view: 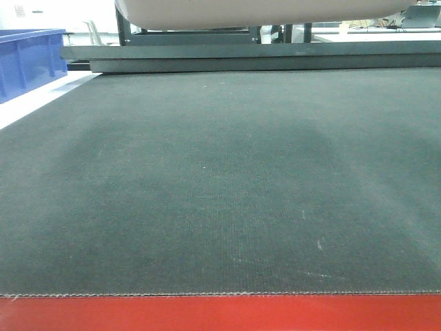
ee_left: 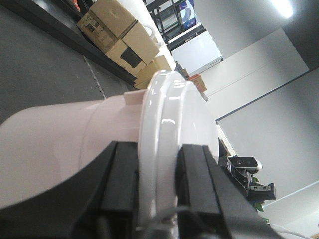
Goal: Grab white bin and place on right shelf
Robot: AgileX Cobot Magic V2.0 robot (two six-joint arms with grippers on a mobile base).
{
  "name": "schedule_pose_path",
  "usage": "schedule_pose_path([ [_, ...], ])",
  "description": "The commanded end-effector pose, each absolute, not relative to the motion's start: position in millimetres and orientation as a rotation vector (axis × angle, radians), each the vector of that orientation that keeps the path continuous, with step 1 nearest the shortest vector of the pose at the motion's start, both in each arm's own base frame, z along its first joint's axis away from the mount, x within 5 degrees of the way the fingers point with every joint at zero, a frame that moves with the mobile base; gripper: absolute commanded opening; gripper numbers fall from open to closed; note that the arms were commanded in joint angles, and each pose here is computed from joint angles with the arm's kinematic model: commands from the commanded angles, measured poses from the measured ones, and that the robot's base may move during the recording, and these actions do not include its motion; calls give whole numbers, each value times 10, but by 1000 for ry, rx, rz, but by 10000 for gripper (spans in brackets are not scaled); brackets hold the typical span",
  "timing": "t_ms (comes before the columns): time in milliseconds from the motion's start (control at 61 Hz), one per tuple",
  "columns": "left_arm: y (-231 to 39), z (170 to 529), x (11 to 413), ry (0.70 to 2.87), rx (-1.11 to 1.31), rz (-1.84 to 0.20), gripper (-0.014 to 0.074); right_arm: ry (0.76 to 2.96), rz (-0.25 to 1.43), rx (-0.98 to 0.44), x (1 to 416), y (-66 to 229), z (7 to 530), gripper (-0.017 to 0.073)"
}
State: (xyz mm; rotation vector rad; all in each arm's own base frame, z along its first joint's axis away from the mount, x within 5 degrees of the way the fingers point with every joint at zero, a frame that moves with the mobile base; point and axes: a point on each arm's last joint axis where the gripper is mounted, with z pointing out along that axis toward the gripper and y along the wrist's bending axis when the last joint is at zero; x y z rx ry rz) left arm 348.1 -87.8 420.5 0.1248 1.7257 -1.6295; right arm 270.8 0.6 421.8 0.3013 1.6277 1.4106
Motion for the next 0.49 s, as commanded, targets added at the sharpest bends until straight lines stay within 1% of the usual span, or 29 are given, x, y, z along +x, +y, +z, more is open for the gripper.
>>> schedule_pose_path([
  [0, -1060, 4533, 3124, 1615, 388, -1742, -126, 1447, 1671, 102, 2419, 195, 4630, 58],
  [476, -1060, 4533, 3124, 1615, 388, -1742, -126, 1449, 1672, 106, 2432, 191, 4620, 59],
])
